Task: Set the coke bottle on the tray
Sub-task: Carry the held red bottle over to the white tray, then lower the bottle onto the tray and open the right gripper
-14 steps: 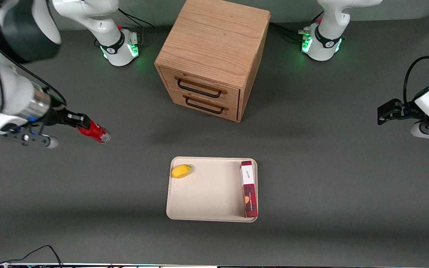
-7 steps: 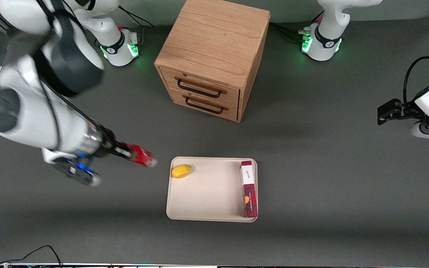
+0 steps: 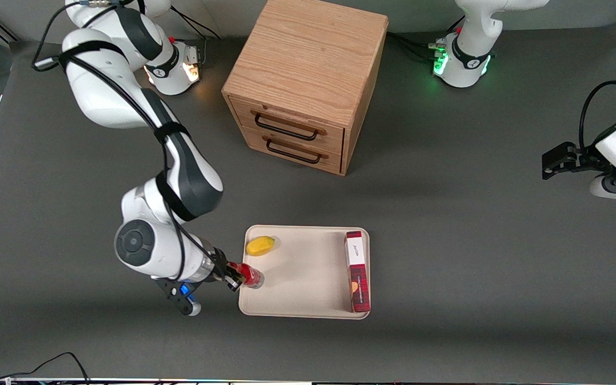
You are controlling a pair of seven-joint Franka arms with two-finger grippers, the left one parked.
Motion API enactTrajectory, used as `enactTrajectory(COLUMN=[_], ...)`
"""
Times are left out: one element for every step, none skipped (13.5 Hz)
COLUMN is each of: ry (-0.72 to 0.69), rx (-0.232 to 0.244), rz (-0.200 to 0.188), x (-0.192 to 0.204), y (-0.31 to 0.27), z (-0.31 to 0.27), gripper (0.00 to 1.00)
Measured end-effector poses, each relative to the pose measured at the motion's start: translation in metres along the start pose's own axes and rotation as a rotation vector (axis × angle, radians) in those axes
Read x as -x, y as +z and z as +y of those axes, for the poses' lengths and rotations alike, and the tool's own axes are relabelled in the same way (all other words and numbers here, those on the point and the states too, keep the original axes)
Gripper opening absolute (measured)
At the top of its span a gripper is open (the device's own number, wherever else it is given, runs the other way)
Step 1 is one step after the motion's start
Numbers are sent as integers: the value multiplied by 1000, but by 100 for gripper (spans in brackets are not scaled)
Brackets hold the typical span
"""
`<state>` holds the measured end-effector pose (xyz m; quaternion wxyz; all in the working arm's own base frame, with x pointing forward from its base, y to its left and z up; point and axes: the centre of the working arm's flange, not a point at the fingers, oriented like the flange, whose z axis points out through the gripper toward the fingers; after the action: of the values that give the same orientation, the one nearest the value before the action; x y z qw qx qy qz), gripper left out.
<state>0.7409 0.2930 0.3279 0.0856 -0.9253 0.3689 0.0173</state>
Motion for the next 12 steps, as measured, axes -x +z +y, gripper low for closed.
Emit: enactTrajectory(ry=[6,11,14,13,11,9,3,-16,-58,-117,-182,-247], rx=[4,9,7,1,-4,-6,1,14,32,48,65,91], rz=[12,22,29,36,43,42,31,23,19,18,20,20], x=[0,1,2,2,2,2,5,8,12,19,27,36], y=[13,23,27,25,23,18,8,-15,-51,-99,-153,-207], z=[-1,-2,-3,-5,-6,-7,-8,-8,-5,1,12,31], gripper=[42,42,42,48,48,55,63,74,86,95,100,100])
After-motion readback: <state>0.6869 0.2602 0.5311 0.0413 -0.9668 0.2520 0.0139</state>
